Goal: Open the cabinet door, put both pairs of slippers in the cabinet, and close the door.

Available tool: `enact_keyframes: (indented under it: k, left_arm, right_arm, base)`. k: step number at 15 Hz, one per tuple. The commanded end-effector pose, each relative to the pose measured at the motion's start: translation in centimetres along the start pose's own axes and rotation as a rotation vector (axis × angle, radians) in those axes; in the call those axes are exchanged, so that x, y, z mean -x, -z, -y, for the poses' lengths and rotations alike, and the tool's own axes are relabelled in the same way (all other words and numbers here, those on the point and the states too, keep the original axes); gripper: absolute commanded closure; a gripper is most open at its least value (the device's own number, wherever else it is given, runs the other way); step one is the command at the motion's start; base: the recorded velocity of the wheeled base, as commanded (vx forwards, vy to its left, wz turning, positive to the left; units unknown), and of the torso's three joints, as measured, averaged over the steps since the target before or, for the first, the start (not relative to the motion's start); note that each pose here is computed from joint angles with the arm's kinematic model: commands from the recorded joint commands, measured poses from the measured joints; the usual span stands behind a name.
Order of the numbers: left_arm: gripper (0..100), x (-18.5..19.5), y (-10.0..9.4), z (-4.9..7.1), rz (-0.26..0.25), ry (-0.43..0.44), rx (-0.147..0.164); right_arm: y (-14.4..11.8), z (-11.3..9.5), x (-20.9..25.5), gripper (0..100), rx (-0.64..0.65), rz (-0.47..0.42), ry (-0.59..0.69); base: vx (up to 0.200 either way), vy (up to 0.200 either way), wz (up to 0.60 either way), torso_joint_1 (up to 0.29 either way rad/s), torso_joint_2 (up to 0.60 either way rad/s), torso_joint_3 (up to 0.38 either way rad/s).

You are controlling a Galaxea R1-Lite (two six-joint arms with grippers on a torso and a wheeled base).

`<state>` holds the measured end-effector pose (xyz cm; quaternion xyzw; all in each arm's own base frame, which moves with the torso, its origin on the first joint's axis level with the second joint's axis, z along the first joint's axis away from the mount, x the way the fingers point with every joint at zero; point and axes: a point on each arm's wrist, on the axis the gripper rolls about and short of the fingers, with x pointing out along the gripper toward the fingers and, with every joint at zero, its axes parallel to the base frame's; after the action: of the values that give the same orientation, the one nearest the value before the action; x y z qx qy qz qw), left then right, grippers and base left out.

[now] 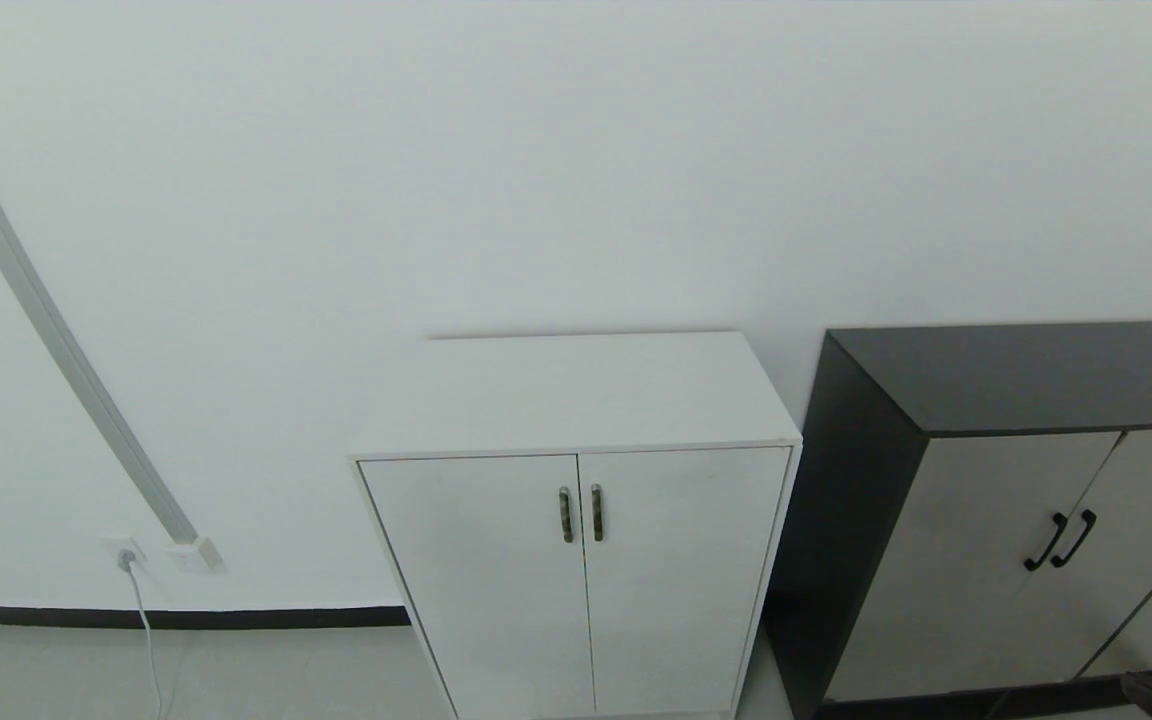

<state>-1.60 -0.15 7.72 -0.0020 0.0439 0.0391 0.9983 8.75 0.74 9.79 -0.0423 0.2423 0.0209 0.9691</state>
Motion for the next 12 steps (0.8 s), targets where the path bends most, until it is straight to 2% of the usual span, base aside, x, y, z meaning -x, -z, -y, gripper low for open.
enact_keyframes:
  k: [1,5,12]
  left_arm:
    - [100,0.0,0.0,0.0,0.0,0.0,0.0]
    - [100,0.0,0.0,0.0,0.0,0.0,0.002]
    - [100,0.0,0.0,0.0,0.0,0.0,0.002]
  right_arm:
    - [1.2,-0.2,2.5,100,0.017,0.054,-0.058]
    - [3.6,-0.4,3.6,100,0.046,-0.069,-0.136]
    - [4.5,-0.4,4.2,100,0.059,-0.1,-0.178]
  base:
    - [0.0,0.0,0.0,0.0,0.0,0.0]
    - [0.0,0.0,0.0,0.0,0.0,0.0]
    - [0.0,0.0,0.0,0.0,0.0,0.0]
